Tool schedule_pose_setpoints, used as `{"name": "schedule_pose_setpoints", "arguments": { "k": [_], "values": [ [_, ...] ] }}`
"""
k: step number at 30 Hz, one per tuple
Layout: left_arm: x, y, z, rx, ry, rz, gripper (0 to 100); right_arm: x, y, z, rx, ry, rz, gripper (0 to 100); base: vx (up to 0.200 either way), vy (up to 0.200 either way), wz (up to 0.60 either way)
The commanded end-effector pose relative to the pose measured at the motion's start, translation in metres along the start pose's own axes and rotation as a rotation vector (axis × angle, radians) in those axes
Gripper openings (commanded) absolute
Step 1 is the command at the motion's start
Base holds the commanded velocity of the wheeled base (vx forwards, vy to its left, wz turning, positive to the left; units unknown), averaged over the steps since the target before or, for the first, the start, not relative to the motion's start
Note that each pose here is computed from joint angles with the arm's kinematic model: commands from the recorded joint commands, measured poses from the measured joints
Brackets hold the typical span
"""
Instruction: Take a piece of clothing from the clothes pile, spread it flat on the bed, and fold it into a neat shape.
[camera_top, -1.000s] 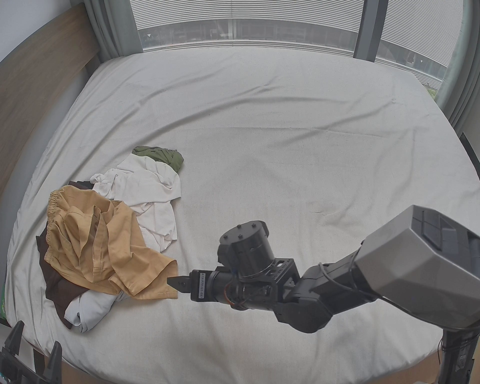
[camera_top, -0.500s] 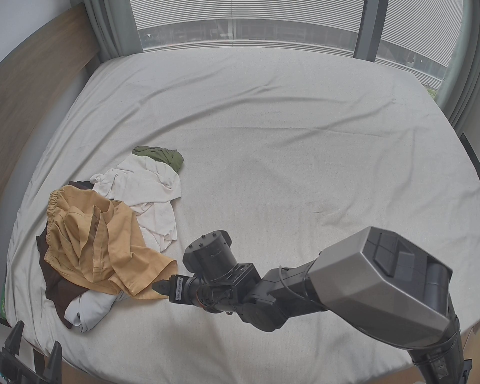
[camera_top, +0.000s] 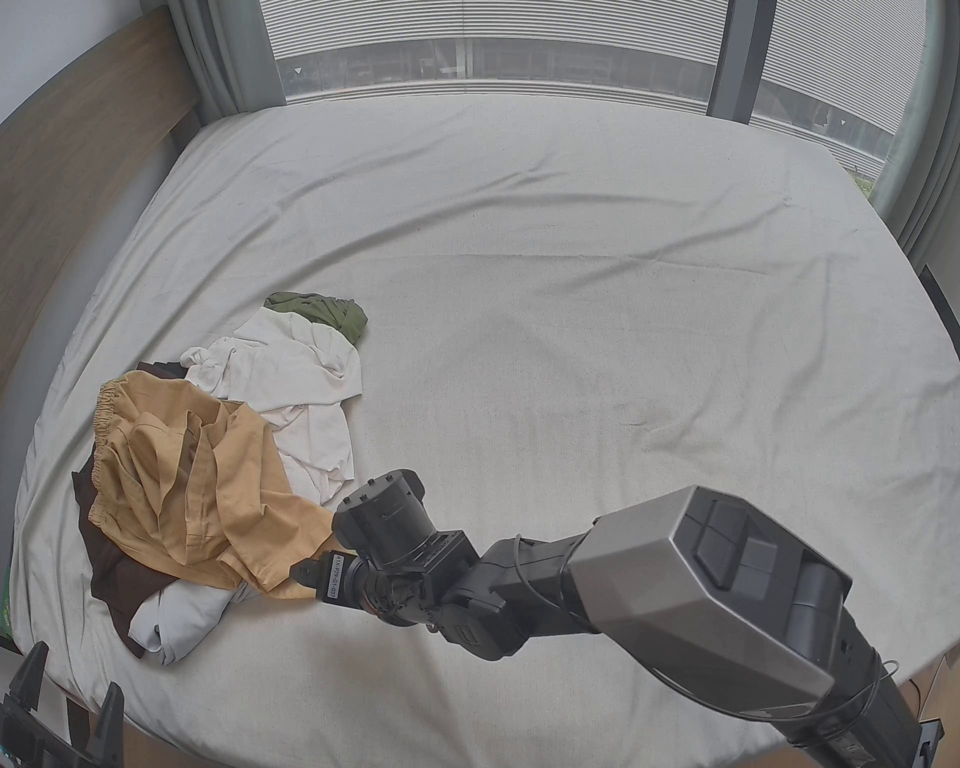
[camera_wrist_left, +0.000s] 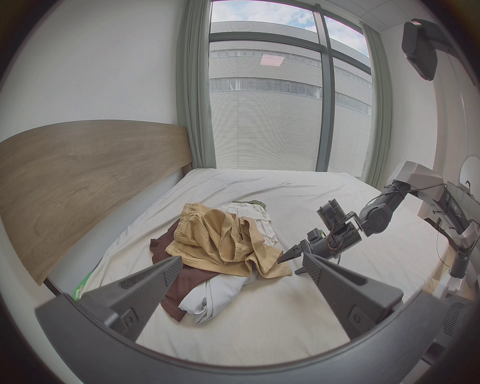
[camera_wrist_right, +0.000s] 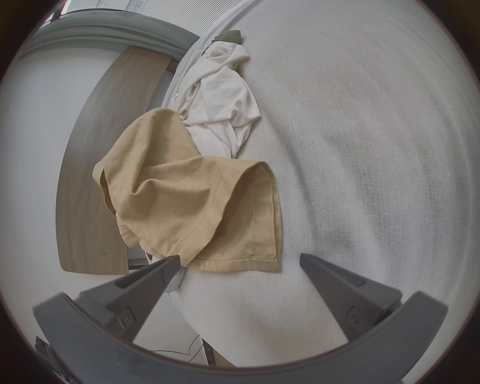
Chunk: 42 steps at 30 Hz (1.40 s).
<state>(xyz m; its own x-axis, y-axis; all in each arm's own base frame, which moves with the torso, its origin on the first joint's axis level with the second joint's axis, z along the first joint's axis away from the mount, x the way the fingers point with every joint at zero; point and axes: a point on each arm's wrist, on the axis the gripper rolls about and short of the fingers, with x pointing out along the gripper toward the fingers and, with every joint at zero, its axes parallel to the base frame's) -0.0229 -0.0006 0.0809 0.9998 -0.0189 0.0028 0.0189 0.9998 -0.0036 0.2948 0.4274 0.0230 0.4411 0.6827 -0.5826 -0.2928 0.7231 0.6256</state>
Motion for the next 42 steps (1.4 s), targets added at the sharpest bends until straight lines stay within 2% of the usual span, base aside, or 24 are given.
{"name": "schedule_pose_setpoints", "arguments": {
  "k": [1,10,11,26,42],
  "values": [
    [0.0,0.0,-0.005,0.001,0.001,0.001,100,0.011,-0.002,-0.005,0.01,0.003,0.002,100,0.0,0.0,0.0],
    [0.0,0.0,-0.005,-0.001,0.001,0.002,100,0.023,-0.004,-0.006,0.019,-0.028,-0.007,100,0.0,0.0,0.0],
    [0.0,0.0,-0.005,-0.001,0.001,0.002,100,0.023,-0.004,-0.006,0.019,-0.032,-0.008,0,0.0,0.0,0.0],
    [0.0,0.0,-0.005,-0.001,0.001,0.001,100,0.014,-0.005,-0.002,0.029,-0.061,-0.048,0,0.0,0.0,0.0],
    [0.0,0.0,-0.005,-0.001,0.001,-0.001,100,-0.021,-0.009,-0.011,0.023,-0.016,-0.12,0,0.0,0.0,0.0]
  ]
}}
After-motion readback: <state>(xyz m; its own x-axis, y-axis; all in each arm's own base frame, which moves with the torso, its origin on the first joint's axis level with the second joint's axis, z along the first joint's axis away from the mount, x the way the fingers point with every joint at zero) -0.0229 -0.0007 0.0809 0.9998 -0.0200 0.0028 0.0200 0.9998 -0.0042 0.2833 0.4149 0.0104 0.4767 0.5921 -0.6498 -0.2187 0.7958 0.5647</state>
